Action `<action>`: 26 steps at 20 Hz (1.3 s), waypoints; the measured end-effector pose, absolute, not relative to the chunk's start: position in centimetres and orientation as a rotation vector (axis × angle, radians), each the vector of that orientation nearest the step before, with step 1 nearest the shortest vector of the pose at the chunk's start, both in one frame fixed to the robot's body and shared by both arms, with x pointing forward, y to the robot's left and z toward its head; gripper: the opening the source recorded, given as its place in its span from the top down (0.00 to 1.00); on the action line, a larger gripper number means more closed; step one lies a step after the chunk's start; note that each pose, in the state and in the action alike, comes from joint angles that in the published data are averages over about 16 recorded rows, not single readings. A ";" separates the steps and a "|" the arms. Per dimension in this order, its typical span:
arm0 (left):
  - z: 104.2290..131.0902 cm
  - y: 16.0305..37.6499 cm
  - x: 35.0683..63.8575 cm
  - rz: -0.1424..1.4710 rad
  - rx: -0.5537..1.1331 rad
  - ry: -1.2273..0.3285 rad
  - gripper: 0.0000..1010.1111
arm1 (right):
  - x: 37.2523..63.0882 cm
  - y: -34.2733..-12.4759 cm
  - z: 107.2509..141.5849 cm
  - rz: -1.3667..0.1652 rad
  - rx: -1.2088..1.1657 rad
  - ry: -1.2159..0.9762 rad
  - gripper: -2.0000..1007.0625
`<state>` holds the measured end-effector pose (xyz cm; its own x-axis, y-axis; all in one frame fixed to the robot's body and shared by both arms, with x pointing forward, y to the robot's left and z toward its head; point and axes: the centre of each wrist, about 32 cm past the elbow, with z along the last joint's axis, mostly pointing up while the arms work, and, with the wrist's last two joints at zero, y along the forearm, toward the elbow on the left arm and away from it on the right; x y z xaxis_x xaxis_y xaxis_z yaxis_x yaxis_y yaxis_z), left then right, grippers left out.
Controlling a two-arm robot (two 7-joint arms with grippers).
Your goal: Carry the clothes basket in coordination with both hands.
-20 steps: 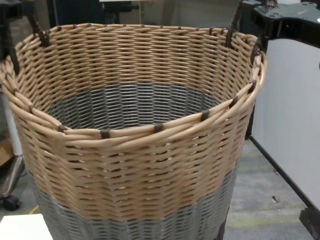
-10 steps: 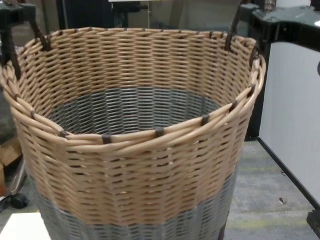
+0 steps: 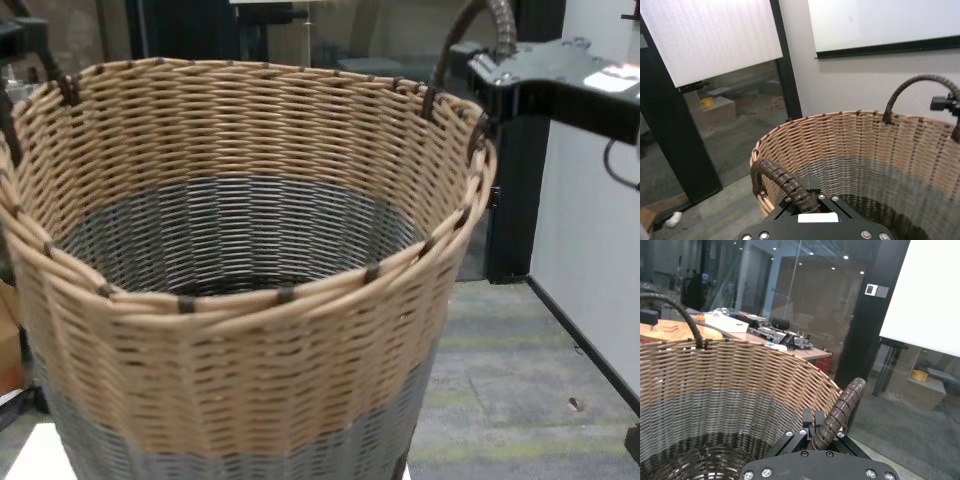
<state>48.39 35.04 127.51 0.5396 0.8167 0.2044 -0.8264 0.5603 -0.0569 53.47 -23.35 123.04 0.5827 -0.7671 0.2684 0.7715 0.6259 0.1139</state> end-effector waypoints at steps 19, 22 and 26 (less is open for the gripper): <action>123.2 36.9 48.8 1.042 0.005 -0.147 1.00 | 54.0 -19.7 119.9 -0.836 -0.067 -0.280 0.97; 122.7 37.0 49.0 1.055 0.002 -0.154 1.00 | 54.1 -19.2 119.5 -0.831 -0.069 -0.272 0.97; 121.9 37.2 49.4 1.070 -0.001 -0.164 1.00 | 54.2 -18.8 118.9 -0.828 -0.075 -0.262 0.97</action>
<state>49.41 37.16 121.94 0.4693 0.8728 0.1338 -0.8727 0.4816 -0.0802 54.21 -18.81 118.94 0.6464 -0.7176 0.2591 0.7360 0.6760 0.0362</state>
